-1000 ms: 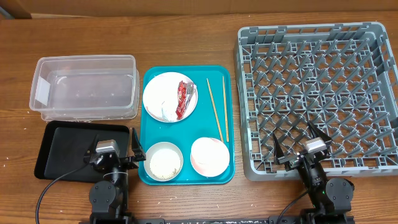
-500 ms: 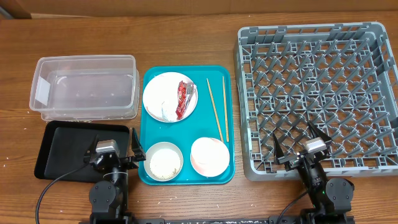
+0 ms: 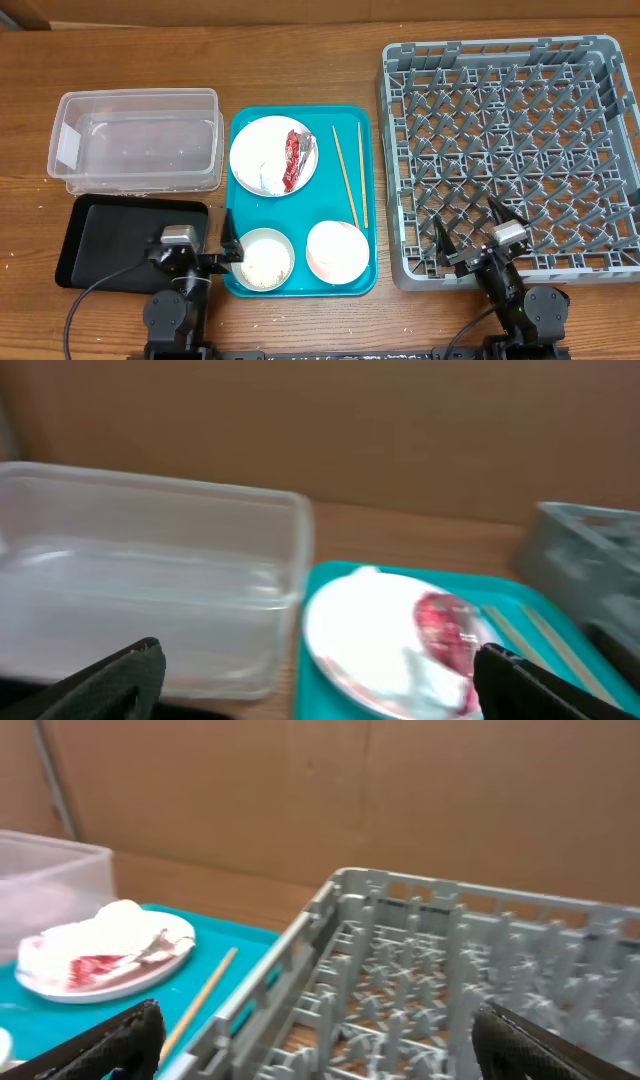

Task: Sort waste into correct bins and load items into the dishwasher
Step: 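Reach the left gripper to the white cup on the teal tray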

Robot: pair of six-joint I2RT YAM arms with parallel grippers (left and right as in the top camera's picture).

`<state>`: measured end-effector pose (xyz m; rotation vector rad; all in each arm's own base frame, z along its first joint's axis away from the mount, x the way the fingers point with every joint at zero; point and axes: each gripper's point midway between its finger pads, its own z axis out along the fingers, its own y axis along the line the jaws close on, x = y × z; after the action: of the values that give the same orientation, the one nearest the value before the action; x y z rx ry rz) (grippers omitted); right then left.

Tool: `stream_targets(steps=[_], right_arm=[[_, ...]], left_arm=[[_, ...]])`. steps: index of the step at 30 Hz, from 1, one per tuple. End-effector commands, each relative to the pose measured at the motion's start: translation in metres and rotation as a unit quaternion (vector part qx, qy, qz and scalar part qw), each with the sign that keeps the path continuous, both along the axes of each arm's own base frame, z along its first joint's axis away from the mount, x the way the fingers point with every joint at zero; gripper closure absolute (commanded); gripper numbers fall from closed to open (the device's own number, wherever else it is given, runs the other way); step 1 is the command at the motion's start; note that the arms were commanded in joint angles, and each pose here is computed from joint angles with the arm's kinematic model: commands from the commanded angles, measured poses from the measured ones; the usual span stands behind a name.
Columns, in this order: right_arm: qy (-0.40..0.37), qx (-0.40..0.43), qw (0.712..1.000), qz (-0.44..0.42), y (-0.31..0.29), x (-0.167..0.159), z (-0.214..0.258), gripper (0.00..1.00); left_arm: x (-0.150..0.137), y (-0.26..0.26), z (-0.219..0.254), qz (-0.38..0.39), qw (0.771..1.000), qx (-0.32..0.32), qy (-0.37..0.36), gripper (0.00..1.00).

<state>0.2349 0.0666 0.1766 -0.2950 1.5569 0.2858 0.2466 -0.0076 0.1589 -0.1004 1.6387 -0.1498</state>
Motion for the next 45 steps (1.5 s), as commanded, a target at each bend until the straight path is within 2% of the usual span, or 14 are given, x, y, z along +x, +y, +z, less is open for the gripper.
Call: stream_targets(steps=[1,8,10,15,17,19,23,26,28,30,33,36,39,45], right_arm=[[0.010,0.065,0.997,0.037,0.011,-0.008,0.015,0.00],[0.021,0.075,0.996,0.053,0.014,-0.038,0.092,0.00],[0.042,0.075,0.995,0.049,0.013,-0.043,0.108,0.00],[0.127,0.071,0.988,0.043,0.014,-0.041,0.141,0.00],[0.182,0.069,0.980,0.038,0.014,-0.034,0.148,0.00],[0.210,0.070,0.974,0.037,0.015,-0.027,0.153,0.00],[0.261,0.090,0.951,0.139,0.046,-0.040,0.157,0.00],[0.288,0.101,0.942,0.137,0.047,-0.040,0.149,0.00],[0.353,0.119,0.926,0.062,0.031,-0.025,0.121,0.00],[0.394,0.111,0.912,0.032,0.023,-0.019,0.101,0.00],[0.413,0.111,0.903,0.029,0.024,-0.015,0.093,0.00],[0.413,0.117,0.903,0.027,0.024,-0.011,0.093,0.00],[0.412,0.117,0.903,0.027,0.024,-0.011,0.094,0.00],[0.417,0.130,0.899,0.022,0.024,-0.011,0.094,0.00]], left_arm=[[-0.007,-0.036,0.022,-0.108,0.994,-0.022,-0.029,0.00],[-0.036,-0.051,0.120,-0.155,0.985,-0.015,-0.077,0.00],[-0.038,-0.055,0.132,-0.164,0.985,-0.019,-0.043,0.00],[-0.027,-0.054,0.131,-0.160,0.978,-0.034,0.127,0.00],[-0.020,-0.055,0.137,-0.158,0.962,-0.043,0.218,0.00],[-0.014,-0.058,0.144,-0.163,0.953,-0.059,0.247,0.00],[-0.007,-0.099,0.160,-0.288,0.911,-0.111,0.273,0.00],[-0.003,-0.111,0.131,-0.292,0.884,-0.122,0.343,0.00],[-0.007,-0.127,0.092,-0.276,0.860,-0.074,0.422,0.00],[-0.016,-0.155,0.080,-0.318,0.833,-0.058,0.449,0.00],[-0.017,-0.182,0.072,-0.355,0.813,-0.051,0.458,0.00],[-0.016,-0.190,0.036,-0.304,0.807,-0.005,0.506,0.06],[-0.010,-0.181,-0.013,-0.190,0.813,0.076,0.546,0.08],[-0.003,-0.182,-0.078,-0.135,0.771,0.135,0.607,0.30]])
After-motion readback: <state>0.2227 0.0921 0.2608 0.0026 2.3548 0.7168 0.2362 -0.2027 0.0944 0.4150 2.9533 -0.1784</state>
